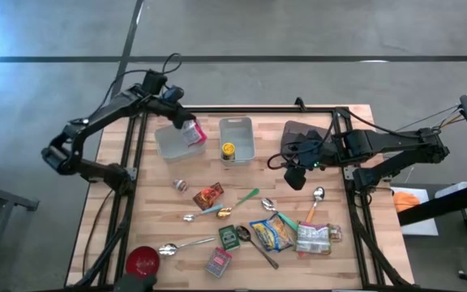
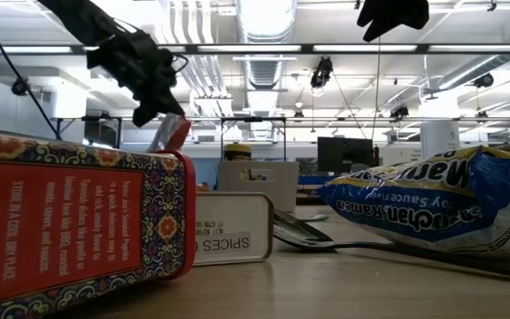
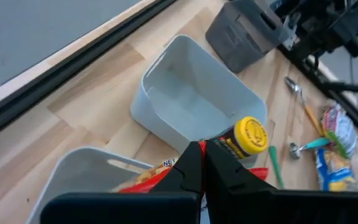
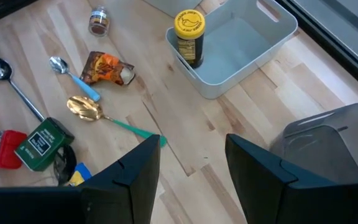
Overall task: Pick & Place Food Item
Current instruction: Put the red noodle pack into the left gray bin
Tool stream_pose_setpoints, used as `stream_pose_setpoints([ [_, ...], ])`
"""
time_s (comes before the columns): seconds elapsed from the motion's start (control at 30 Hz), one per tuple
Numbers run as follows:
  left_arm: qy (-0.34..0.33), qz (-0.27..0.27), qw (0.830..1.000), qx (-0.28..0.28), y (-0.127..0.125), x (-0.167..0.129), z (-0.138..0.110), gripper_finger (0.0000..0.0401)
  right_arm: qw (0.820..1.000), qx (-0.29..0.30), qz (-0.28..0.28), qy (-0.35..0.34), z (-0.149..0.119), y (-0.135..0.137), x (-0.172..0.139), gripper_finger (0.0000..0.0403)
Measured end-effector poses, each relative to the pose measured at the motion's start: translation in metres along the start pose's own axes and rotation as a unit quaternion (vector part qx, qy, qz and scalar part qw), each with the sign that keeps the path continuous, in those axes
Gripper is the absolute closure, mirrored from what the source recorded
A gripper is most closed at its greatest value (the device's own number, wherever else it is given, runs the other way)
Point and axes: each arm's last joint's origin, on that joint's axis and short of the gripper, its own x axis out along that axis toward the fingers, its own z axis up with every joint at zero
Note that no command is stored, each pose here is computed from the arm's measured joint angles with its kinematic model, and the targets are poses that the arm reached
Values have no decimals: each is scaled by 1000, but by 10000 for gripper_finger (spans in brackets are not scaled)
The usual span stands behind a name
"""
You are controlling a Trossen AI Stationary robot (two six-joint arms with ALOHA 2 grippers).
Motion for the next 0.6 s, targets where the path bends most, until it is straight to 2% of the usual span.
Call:
stream_pose_setpoints([
  [0.13,13,1,1000,14,10,11,0,401,1000,0,1,1,0,0,0,225],
  [0.6,51,8,999,-3,34,42,-7,401,1000,6,11,8,-1,1,0,225],
])
